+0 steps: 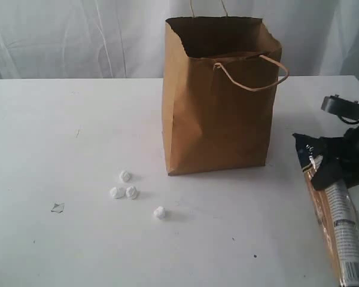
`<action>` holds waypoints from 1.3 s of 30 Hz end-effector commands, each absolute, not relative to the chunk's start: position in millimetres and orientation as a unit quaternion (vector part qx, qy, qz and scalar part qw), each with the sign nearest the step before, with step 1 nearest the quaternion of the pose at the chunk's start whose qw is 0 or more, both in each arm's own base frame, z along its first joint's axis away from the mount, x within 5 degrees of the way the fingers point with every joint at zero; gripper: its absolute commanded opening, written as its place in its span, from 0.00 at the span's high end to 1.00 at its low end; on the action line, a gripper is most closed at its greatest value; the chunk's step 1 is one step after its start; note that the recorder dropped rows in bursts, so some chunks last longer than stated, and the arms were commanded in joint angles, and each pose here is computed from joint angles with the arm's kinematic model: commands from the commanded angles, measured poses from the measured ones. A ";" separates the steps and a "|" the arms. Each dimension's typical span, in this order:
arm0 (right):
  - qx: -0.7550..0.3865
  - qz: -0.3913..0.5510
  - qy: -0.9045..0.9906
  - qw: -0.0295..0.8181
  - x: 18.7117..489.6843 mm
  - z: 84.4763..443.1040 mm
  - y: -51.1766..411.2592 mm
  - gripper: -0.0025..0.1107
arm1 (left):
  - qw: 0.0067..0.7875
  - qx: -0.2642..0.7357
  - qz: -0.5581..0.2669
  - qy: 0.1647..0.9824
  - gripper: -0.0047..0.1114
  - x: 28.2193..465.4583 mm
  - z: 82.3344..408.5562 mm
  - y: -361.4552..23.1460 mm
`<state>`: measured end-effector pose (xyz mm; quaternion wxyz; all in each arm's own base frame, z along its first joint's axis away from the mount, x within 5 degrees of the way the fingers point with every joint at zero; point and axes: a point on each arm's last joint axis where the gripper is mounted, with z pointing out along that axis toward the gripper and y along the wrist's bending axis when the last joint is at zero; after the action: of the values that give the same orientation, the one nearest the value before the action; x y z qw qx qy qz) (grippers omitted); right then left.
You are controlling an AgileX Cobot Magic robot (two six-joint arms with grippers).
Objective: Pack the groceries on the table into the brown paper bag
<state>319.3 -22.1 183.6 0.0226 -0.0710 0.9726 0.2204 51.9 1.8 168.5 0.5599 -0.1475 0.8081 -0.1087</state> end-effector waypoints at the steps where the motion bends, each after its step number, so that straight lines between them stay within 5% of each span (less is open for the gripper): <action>1: -0.059 0.299 0.950 0.066 324.8 211.1 -35.6 0.98 | 0.560 -0.147 -0.107 0.808 0.96 51.9 166.8 2.1; 11: 0.017 0.333 0.925 0.180 326.2 245.2 -83.1 0.98 | 0.560 -0.147 -0.107 0.808 0.96 51.9 166.8 2.1; 30: -0.001 0.316 0.893 0.320 338.3 331.6 -90.0 0.98 | 0.560 -0.147 -0.107 0.808 0.96 51.9 166.8 2.1; 39: -0.022 0.391 0.789 0.474 355.5 425.6 -84.8 0.98 | 0.560 -0.147 -0.107 0.808 0.96 51.9 166.8 2.1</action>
<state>354.4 -87.8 392.3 0.4158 -0.0311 0.8479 0.3273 51.9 1.8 168.5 0.5599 -0.1475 0.8081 -0.1087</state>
